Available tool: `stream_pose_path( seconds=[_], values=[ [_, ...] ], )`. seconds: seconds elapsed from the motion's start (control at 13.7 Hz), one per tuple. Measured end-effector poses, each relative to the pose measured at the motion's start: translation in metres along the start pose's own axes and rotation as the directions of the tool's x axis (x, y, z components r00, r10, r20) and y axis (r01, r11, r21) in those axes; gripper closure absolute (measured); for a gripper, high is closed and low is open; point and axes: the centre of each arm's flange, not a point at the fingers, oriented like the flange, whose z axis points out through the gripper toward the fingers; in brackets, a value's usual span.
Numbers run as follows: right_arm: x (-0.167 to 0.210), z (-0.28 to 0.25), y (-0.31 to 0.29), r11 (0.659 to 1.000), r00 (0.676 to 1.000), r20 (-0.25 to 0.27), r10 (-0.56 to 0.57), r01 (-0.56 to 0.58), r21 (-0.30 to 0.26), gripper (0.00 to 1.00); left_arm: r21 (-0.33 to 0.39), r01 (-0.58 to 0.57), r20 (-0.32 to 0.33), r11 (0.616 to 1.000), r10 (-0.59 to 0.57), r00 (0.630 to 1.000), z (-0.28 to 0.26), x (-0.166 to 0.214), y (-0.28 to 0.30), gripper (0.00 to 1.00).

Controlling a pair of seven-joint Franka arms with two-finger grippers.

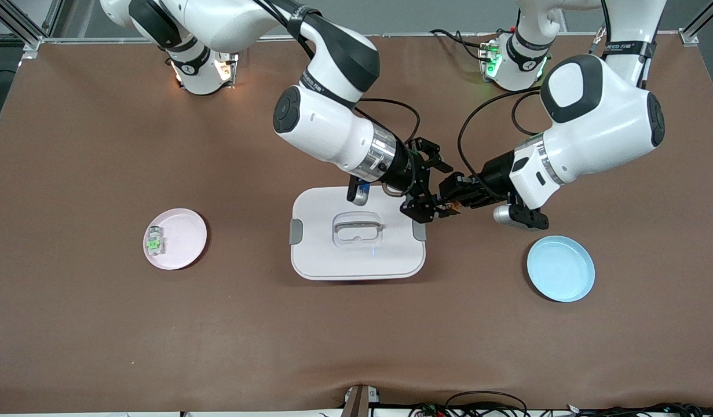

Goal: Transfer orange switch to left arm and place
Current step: 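Grasp the switch with the left gripper while the right gripper opens, then carry the switch to the blue plate while the right gripper withdraws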

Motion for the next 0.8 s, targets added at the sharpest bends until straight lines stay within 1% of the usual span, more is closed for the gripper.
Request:
stream_pose_path(
  seconds=[0.15, 0.22, 0.29, 0.44, 0.59, 0.66, 0.8],
  values=[
    [0.0, 0.0, 0.0, 1.0, 1.0, 0.0, 0.0, 0.0, 0.0, 0.0, 0.003, -0.005, -0.006, 1.0, 0.005, 1.0, -0.003, 0.003, -0.006, 0.61],
    [0.0, 0.0, 0.0, 1.0, 1.0, 0.0, 0.0, 0.0, 0.0, 0.0, 0.014, -0.019, -0.012, 1.0, 0.019, 1.0, -0.008, 0.007, -0.014, 0.61],
    [0.001, 0.001, 0.0, 1.0, 1.0, -0.001, -0.002, 0.002, -0.001, 0.0, 0.039, -0.041, -0.013, 0.998, 0.041, 0.999, -0.013, 0.011, -0.025, 0.61],
    [0.004, 0.004, -0.001, 1.0, 1.0, -0.005, -0.008, 0.008, -0.003, 0.0, 0.11, -0.074, -0.008, 0.991, 0.075, 0.997, -0.022, 0.019, -0.049, 0.61],
    [0.009, 0.008, -0.002, 0.999, 0.999, -0.016, -0.046, 0.046, -0.011, 0.0, 0.199, -0.111, 0.014, 0.974, 0.111, 0.994, -0.021, 0.023, -0.066, 0.61],
    [0.012, 0.01, -0.002, 0.996, 0.996, -0.035, -0.081, 0.08, -0.034, 0.0, 0.248, -0.138, 0.031, 0.959, 0.134, 0.99, -0.017, 0.024, -0.072, 0.61],
    [0.023, 0.008, -0.007, 0.984, 0.985, -0.072, -0.16, 0.152, -0.098, 0.0, 0.341, -0.192, 0.077, 0.92, 0.176, 0.981, -0.003, 0.027, -0.088, 0.61]
  ],
)
